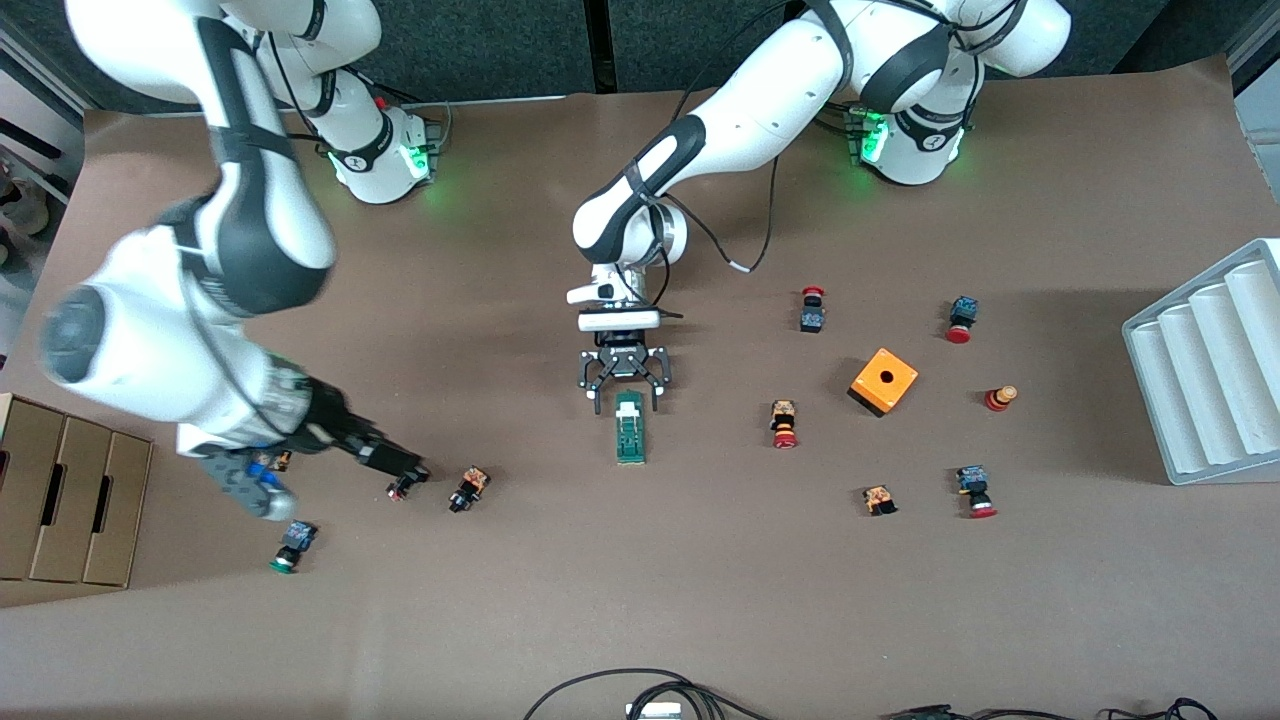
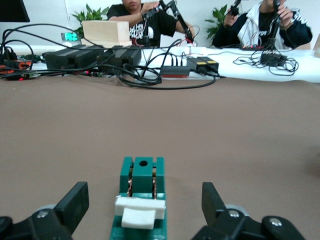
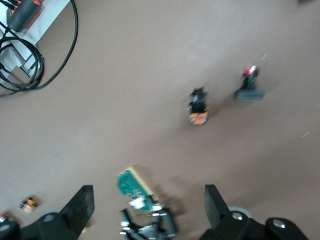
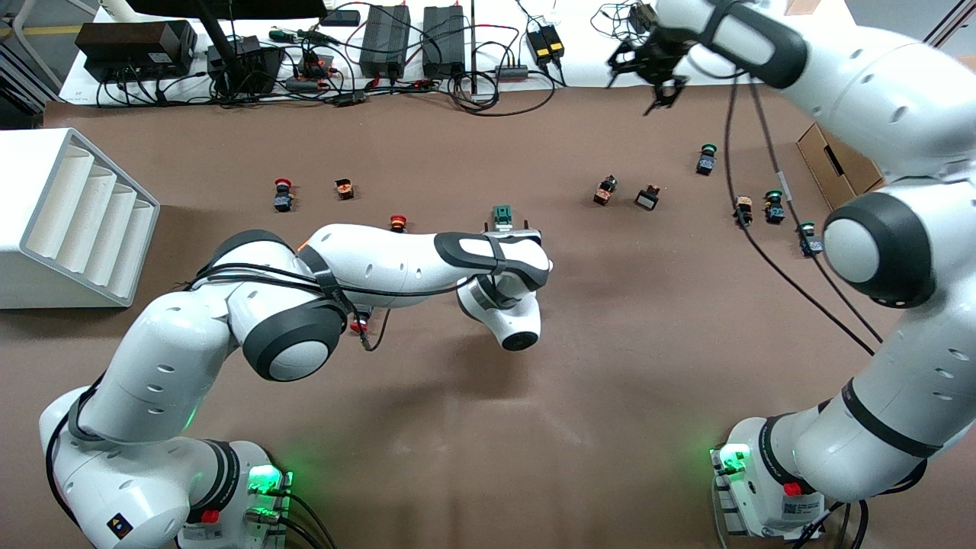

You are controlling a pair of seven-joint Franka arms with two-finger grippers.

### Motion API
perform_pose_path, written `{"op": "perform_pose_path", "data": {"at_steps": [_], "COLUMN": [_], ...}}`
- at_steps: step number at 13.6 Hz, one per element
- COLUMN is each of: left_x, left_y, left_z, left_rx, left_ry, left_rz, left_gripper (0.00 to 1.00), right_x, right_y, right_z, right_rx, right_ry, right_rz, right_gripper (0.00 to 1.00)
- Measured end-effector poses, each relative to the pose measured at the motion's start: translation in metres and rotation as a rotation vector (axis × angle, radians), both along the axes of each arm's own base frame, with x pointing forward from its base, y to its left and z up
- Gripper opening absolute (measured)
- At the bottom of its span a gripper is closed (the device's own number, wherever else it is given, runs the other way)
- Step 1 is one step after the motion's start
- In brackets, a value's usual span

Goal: Close load switch with both arms
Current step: 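Reach the right gripper to the switch's white lever while the left gripper holds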

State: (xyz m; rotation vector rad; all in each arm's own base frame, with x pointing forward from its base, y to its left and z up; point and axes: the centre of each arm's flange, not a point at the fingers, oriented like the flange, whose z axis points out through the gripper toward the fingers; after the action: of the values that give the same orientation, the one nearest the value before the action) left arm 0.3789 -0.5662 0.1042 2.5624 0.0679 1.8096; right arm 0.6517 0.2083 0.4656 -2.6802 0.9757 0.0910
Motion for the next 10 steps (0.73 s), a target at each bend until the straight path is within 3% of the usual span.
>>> {"op": "perform_pose_path", "data": {"at_steps": [4, 10], "left_x": [-0.005, -0.019], "left_y": [0.003, -0.002], "left_z": [-0.019, -0.028], "left_rx": [0.003, 0.011], "left_ry": [-0.033, -0.04], "left_rz": [0.003, 0.0], "left_gripper": [1.0, 1.0], "right_x": [-0.009, -0.025], "right_y": [0.085, 0.149], "right_z": [-0.029, -0.069], "right_rx": [0.029, 0.098], "right_ry": [0.01, 0.104], "right_rz": [-0.221, -0.416], "right_gripper": [0.99, 0.99]}}
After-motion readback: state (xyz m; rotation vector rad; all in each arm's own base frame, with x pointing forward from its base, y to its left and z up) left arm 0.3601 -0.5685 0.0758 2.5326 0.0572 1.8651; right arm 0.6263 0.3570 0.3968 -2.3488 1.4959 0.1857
